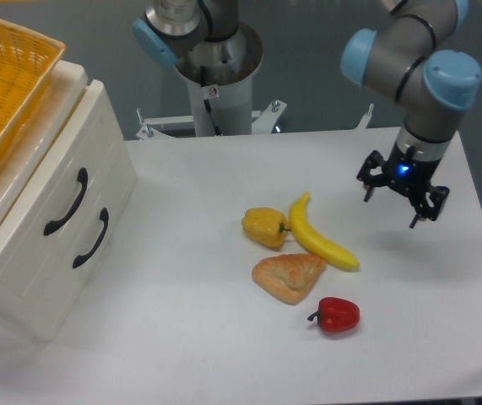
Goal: Slide the top white drawer open
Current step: 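Move the gripper over the fruit toward the cream cabinet's upper drawer handle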
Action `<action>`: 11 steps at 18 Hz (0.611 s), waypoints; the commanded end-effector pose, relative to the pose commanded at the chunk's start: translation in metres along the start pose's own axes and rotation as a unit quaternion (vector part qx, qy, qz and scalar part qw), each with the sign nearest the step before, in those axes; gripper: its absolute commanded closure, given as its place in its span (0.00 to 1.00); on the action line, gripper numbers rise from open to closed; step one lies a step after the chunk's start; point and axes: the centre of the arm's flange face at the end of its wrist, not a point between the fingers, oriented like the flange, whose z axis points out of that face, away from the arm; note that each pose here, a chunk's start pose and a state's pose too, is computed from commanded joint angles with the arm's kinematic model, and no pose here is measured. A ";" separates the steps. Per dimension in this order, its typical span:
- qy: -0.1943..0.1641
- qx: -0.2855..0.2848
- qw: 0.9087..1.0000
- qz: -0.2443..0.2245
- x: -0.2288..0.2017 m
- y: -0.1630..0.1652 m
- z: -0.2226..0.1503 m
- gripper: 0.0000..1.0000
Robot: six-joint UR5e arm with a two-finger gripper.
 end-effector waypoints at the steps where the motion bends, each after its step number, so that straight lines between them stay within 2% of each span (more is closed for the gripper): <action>1: -0.001 -0.001 1.000 -0.011 0.008 -0.015 -0.001 0.00; 6: -0.002 0.009 0.999 -0.035 0.052 -0.088 -0.007 0.00; 9: -0.002 0.025 0.998 -0.063 0.071 -0.121 -0.014 0.00; 11: 0.004 0.025 0.997 -0.075 0.084 -0.131 -0.022 0.00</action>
